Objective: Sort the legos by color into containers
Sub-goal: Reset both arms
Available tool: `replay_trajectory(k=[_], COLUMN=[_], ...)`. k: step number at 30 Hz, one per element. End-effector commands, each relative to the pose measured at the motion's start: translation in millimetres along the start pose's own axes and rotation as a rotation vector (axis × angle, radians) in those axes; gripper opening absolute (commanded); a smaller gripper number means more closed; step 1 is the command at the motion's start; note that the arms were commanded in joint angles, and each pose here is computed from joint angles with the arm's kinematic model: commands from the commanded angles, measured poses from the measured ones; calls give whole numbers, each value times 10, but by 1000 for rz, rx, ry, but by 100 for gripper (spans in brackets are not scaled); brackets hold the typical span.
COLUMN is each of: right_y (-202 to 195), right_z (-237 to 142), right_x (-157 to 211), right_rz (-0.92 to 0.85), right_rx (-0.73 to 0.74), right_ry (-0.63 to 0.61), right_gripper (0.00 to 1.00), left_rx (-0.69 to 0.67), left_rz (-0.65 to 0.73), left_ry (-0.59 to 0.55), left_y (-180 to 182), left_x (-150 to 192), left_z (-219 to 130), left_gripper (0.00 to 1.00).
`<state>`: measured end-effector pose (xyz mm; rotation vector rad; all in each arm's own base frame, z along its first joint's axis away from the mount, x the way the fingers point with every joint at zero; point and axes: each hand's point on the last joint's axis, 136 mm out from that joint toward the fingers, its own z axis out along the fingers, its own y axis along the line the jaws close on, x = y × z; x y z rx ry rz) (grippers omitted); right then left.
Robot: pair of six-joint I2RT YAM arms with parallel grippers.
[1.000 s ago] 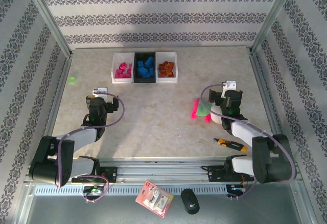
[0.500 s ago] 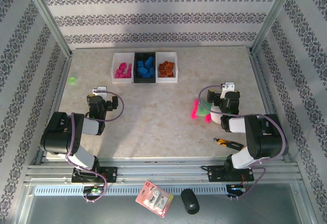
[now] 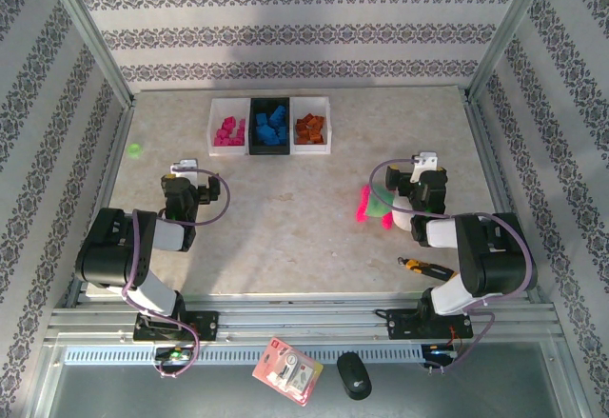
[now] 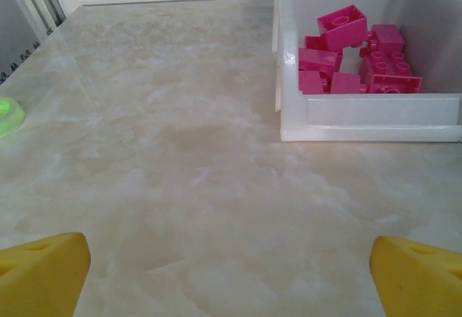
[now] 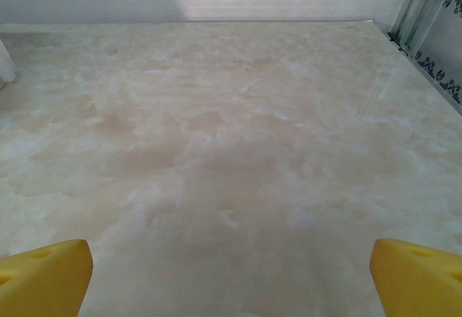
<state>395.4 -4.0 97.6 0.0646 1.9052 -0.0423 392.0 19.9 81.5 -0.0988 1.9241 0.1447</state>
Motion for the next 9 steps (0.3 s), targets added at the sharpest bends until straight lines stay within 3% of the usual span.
replay_trajectory(k=[1, 9], right_y=[8, 7], right_z=[-8, -8], right_x=[-100, -100], right_rz=[8, 8], right_rx=[-14, -13], right_ry=[-42, -42], right_gripper=[98, 98], left_rx=[19, 20], left_rz=[-7, -7], left_ry=[-26, -27], left_y=[-15, -16], left_x=[-93, -98], left_z=[36, 35], left_gripper=[99, 99])
